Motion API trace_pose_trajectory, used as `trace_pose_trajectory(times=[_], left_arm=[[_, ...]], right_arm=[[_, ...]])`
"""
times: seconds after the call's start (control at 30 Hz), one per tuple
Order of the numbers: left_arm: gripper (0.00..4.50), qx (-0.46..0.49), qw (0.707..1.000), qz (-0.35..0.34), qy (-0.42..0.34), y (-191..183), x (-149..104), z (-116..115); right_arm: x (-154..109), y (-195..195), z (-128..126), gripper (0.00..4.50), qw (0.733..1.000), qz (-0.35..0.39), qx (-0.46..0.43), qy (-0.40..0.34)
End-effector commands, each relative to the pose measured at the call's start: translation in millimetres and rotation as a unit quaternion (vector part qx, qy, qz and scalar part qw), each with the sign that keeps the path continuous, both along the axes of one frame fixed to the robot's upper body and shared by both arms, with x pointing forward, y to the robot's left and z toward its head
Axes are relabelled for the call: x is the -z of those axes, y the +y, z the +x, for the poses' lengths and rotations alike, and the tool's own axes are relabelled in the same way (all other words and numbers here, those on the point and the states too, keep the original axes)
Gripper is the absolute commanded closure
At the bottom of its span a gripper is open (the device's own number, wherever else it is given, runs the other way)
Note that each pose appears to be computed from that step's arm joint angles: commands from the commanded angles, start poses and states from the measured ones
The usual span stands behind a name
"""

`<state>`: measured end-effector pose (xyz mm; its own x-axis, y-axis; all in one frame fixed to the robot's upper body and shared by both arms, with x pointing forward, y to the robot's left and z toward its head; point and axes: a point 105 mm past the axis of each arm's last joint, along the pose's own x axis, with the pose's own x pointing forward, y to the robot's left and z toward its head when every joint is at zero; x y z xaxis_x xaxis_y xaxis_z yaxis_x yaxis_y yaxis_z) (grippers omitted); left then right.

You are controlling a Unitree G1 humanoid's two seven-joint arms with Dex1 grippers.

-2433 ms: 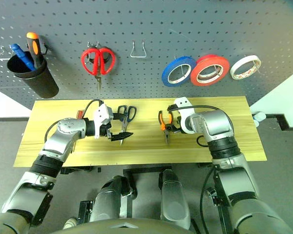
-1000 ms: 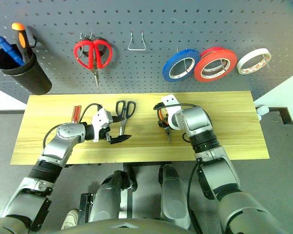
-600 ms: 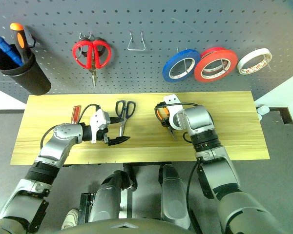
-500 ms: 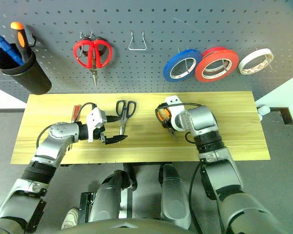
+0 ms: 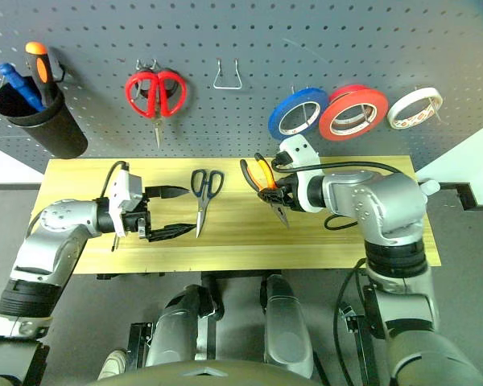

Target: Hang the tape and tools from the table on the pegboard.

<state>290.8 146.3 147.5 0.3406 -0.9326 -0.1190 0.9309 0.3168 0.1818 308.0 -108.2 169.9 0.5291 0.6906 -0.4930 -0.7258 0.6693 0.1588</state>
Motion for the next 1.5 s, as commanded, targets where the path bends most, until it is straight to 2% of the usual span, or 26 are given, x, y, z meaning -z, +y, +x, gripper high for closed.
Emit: trace_pose_trajectory(times=[0.03,0.23,0.6,0.9,1.07,1.5], left_arm=[[0.0,0.011,0.998,-0.045,-0.034,4.4,-29.4,-8.9],[0.0,0.016,0.996,-0.075,-0.044,11.4,-54.1,-19.2],[0.0,-0.022,0.991,-0.106,-0.081,29.4,-93.3,-28.3],[0.0,-0.07,0.986,-0.118,-0.096,47.0,-103.0,-27.0],[0.0,-0.085,0.983,-0.128,-0.096,51.4,-104.1,-26.3],[0.0,-0.116,0.981,-0.123,-0.092,57.0,-92.8,-22.2]], right_arm=[[-29.5,-3.7,-12.9,2.5,0.997,0.035,-0.043,-0.057],[-61.2,-4.9,-21.4,2.5,0.988,0.083,-0.083,-0.104],[-113.8,9.3,3.4,2.5,0.967,0.155,-0.071,-0.19],[-142.7,49.4,31.8,2.5,0.947,0.212,-0.053,-0.234],[-148.4,72.8,50.7,2.5,0.941,0.224,-0.026,-0.252],[-159.3,84.1,102.3,2.5,0.911,0.211,0.116,-0.336]])
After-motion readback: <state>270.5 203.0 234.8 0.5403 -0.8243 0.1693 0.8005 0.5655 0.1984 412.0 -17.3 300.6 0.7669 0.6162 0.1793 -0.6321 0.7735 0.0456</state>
